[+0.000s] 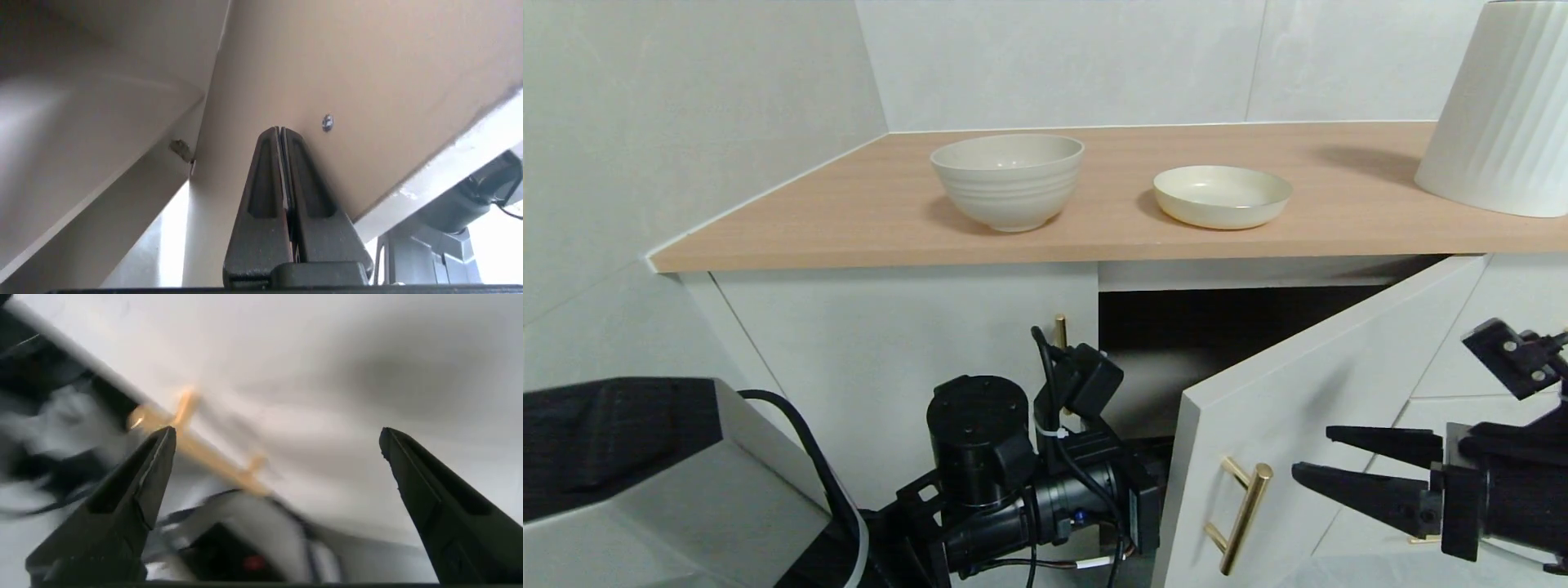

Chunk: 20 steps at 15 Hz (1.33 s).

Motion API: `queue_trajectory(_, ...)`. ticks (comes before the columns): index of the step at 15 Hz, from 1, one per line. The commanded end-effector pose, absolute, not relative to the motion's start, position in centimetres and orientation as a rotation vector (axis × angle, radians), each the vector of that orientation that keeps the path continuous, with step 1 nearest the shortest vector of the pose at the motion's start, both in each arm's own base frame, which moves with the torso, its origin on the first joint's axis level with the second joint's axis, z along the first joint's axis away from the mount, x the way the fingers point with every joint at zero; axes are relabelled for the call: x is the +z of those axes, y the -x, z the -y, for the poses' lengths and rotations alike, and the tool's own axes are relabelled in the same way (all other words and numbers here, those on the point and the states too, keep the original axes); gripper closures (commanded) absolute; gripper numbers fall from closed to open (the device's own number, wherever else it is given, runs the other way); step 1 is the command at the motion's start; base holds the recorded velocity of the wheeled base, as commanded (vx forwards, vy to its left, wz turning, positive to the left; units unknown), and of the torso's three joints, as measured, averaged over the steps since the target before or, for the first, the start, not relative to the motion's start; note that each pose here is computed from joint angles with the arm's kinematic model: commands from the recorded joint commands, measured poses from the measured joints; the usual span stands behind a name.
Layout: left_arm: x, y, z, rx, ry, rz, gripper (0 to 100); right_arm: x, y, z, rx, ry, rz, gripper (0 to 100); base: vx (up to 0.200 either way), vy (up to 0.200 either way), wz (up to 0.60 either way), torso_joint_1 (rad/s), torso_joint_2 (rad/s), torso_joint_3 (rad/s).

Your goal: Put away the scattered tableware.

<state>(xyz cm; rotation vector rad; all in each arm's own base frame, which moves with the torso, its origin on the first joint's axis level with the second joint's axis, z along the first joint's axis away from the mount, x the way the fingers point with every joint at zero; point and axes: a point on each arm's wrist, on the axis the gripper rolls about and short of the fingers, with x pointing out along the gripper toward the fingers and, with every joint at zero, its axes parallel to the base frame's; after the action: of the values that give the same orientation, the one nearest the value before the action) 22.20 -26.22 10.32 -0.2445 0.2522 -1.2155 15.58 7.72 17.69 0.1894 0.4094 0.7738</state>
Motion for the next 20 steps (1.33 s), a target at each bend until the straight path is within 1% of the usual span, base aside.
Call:
queue_trajectory(1, 10.4, -22.1, 26.3, -1.216, 0.242, -0.261, 100, 21.2, -14.0, -6.9, 0.724, -0.152, -0.265, 0, 0.0, 0.0, 0.0, 0.0, 0.0, 0.0)
queue_trajectory(4, 10.5, -22.1, 26.6, -1.222, 0.242, -0.26, 100, 21.9, -13.3, -6.6, 0.728, -0.154, -0.229, 0, 0.0, 0.0, 0.0, 0.0, 0.0, 0.0)
queue_trajectory(7, 10.5, -22.4, 26.9, -1.224, 0.236, -0.286, 100, 22.0, -13.2, -6.6, 0.728, -0.154, -0.232, 0, 0.0, 0.0, 0.0, 0.0, 0.0, 0.0)
queue_trajectory(10, 10.4, -23.0, 27.8, -1.227, 0.235, -0.287, 100, 22.5, -12.7, -6.3, 0.731, -0.155, -0.199, 0, -0.2, 0.0, 0.0, 0.009, 0.01, -0.001)
queue_trajectory(13, 10.9, -22.7, 28.5, -1.244, 0.243, -0.295, 100, 23.4, -11.9, -6.0, 0.735, -0.157, -0.163, 0, 0.0, 0.0, 0.0, 0.0, 0.0, 0.0)
queue_trajectory(17, 10.9, -22.7, 29.1, -1.249, 0.241, -0.318, 100, 23.8, -11.4, -5.8, 0.736, -0.158, -0.144, 0, 0.0, 0.0, 0.0, 0.0, 0.0, 0.0)
queue_trajectory(20, 11.8, -22.6, 29.5, -1.254, 0.237, -0.328, 100, 24.6, -10.7, -5.5, 0.737, -0.158, -0.141, 0, 0.0, 0.0, 0.0, 0.0, 0.0, 0.0)
